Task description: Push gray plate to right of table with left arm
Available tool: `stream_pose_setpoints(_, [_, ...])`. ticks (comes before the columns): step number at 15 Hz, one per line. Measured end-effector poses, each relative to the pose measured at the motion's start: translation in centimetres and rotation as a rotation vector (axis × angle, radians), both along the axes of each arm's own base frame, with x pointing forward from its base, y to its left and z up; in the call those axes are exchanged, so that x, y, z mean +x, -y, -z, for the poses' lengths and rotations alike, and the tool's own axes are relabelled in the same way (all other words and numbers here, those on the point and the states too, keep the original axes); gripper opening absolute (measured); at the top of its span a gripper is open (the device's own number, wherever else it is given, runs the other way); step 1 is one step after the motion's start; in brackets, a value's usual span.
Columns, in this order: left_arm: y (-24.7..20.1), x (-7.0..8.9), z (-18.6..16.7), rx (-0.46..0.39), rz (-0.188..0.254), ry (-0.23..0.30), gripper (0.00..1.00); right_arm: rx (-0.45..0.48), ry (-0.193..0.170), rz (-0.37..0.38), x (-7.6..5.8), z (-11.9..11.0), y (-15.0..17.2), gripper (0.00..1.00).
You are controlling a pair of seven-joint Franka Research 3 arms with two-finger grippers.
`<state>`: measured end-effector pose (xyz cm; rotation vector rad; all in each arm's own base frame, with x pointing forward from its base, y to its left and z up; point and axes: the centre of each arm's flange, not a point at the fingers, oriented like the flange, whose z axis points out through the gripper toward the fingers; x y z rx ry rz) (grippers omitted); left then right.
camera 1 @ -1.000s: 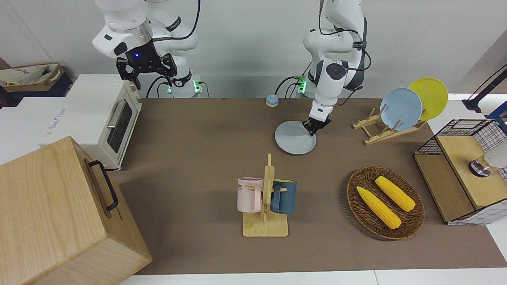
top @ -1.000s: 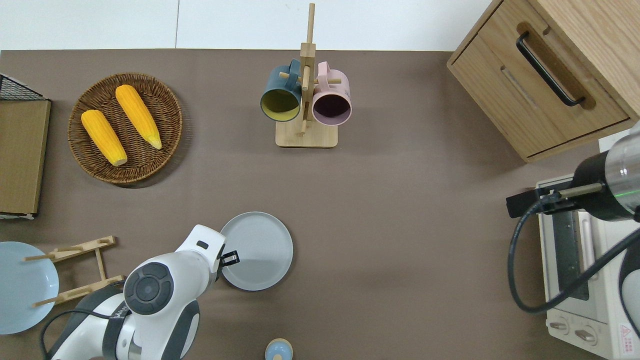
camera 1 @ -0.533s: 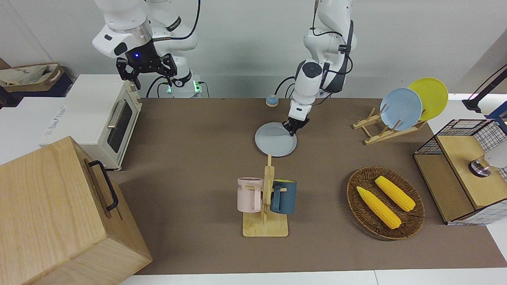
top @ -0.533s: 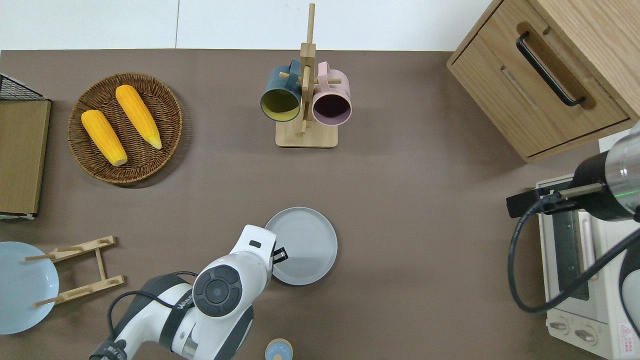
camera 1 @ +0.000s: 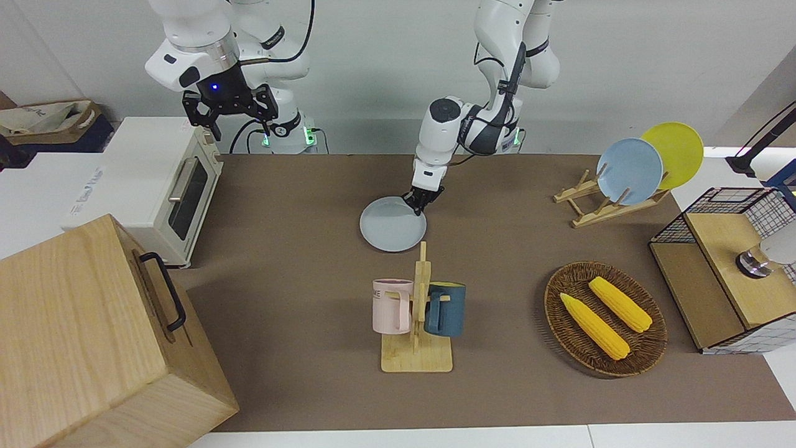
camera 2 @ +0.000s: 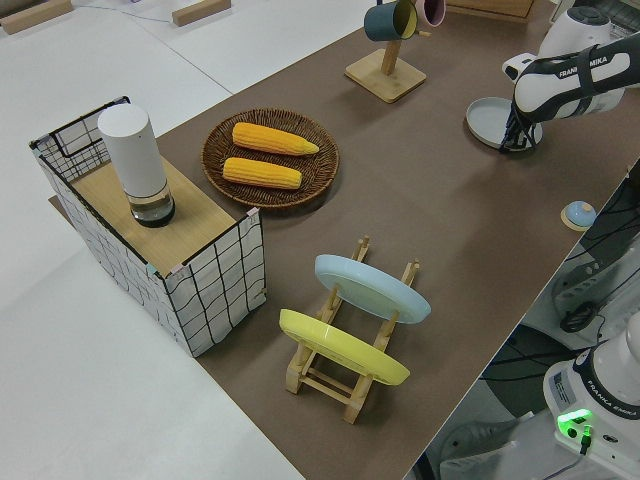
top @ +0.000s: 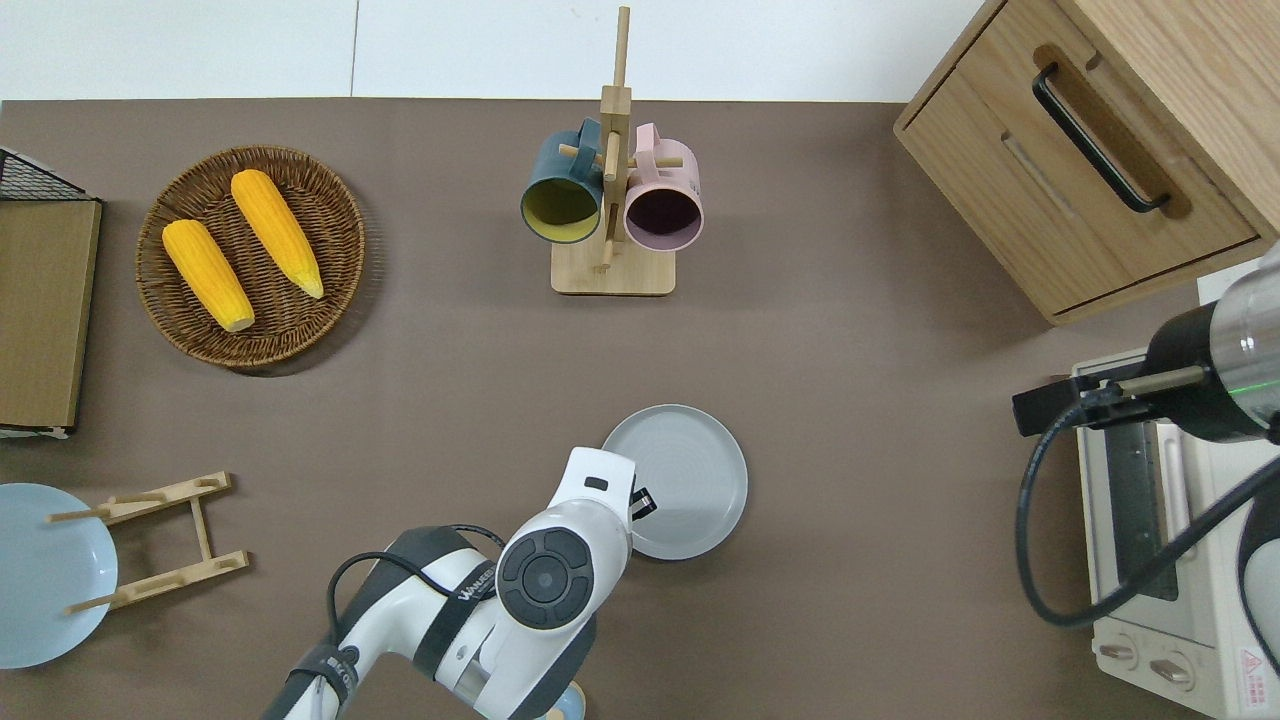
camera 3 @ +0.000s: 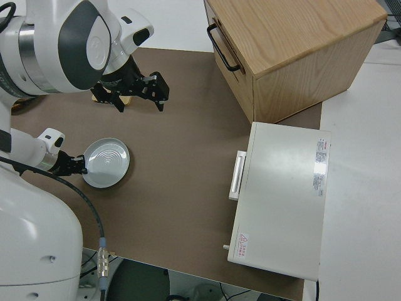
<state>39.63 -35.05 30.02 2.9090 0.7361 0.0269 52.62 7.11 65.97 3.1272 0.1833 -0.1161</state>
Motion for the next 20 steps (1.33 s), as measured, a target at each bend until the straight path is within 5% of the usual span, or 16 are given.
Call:
stream_pose_setpoints(5, [1.4, 0.2, -0.5, -0.008, 0.004, 0.002, 0.09, 0.000, 0.000, 0.000, 0.0, 0.0, 0.0, 0.99])
stream_pose_setpoints(14, [1.5, 1.3, -1.8, 0.030, 0.045, -0.042, 0.98, 0.000, 0.000, 0.000, 0.0, 0.0, 0.0, 0.99])
stream_pose_setpoints(17, [1.3, 1.6, -2.5, 0.038, 0.098, -0.040, 1.00, 0.000, 0.000, 0.000, 0.0, 0.0, 0.0, 0.99])
stream_pose_setpoints(20, [-2.3, 3.7, -6.4, 0.063, 0.211, -0.038, 1.00, 0.000, 0.000, 0.000, 0.0, 0.0, 0.0, 0.99])
